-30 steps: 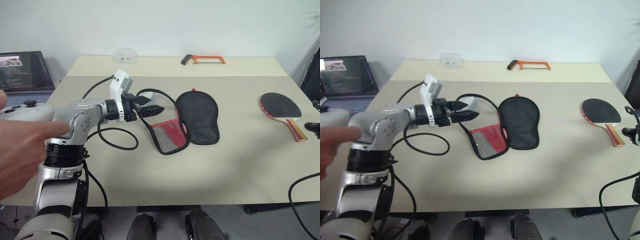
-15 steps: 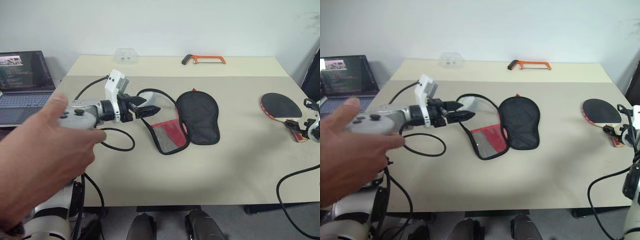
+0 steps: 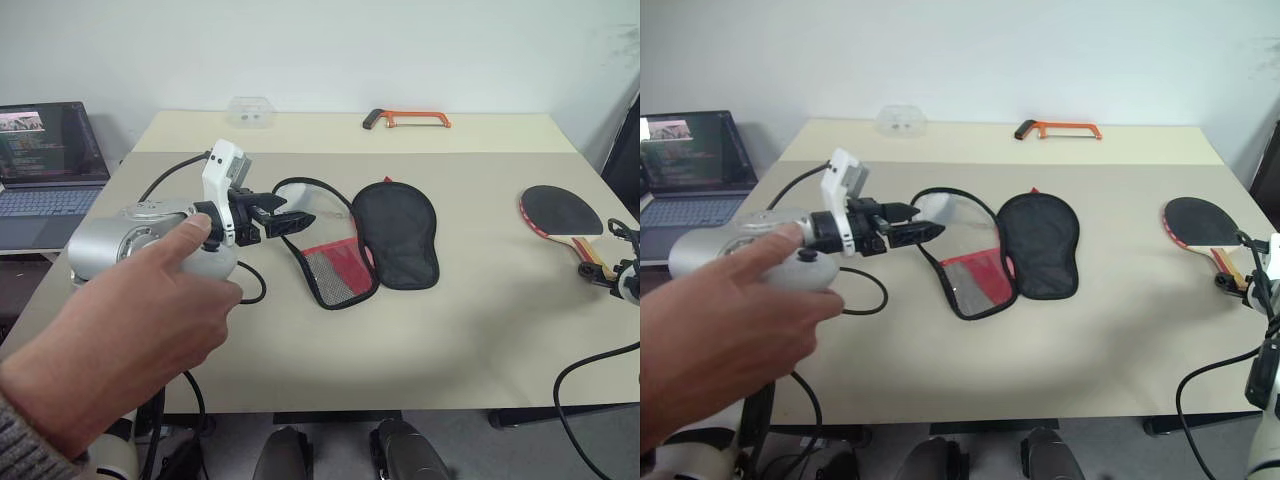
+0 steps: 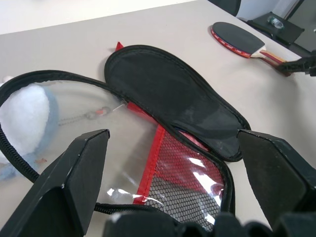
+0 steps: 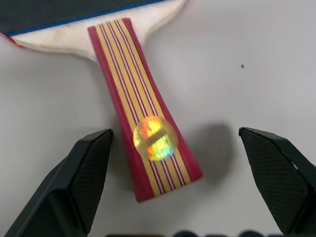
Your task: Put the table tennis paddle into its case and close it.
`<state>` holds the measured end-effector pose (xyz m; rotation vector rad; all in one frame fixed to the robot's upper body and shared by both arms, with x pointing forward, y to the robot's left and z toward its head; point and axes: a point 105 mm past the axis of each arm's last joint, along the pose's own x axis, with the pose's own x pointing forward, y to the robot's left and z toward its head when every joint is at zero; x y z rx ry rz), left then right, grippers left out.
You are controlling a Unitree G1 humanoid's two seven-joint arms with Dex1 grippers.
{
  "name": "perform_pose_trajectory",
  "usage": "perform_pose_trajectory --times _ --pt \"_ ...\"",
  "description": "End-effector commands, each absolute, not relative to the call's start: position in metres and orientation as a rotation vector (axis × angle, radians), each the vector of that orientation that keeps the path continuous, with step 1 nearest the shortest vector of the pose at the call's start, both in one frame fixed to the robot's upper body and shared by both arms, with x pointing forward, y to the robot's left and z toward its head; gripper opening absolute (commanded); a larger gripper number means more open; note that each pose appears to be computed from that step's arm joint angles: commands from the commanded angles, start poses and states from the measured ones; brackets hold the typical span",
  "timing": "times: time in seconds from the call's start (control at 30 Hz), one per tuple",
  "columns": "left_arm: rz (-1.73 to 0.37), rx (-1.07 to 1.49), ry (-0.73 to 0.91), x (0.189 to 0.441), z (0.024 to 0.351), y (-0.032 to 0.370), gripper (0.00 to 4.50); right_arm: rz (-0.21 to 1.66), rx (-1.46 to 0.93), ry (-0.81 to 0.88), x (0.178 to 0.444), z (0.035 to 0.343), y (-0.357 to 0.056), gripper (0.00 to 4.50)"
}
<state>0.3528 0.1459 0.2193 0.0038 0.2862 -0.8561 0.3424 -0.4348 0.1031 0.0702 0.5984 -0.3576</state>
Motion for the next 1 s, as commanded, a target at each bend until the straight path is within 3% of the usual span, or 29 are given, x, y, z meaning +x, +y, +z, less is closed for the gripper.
perform_pose_trajectory --times 0.03,0.13,0.37,0.43,0.73,1.0 --pt "-0.867 0.026 0.226 0.349 0.236 0.146 4.5 -0.388 0.136 0.501 0.346 0.122 -0.441 4.48" --pt "-0.867 0.026 0.225 0.349 0.236 0.145 4.5 -0.403 0.164 0.473 0.346 0.125 -0.443 3.85" --pt "-0.868 0.028 0.224 0.349 0.238 0.145 4.5 -0.397 0.163 0.465 0.348 0.127 -0.442 1.58" --pt "-0.87 0.028 0.223 0.349 0.238 0.144 4.5 -0.397 0.155 0.464 0.347 0.128 -0.443 1.29" --pt "-0.883 0.028 0.221 0.35 0.237 0.139 4.5 -0.362 0.133 0.445 0.349 0.14 -0.443 1.28" --pt "-0.891 0.021 0.22 0.351 0.236 0.139 4.5 -0.15 0.131 0.497 0.355 0.164 -0.421 1.16"
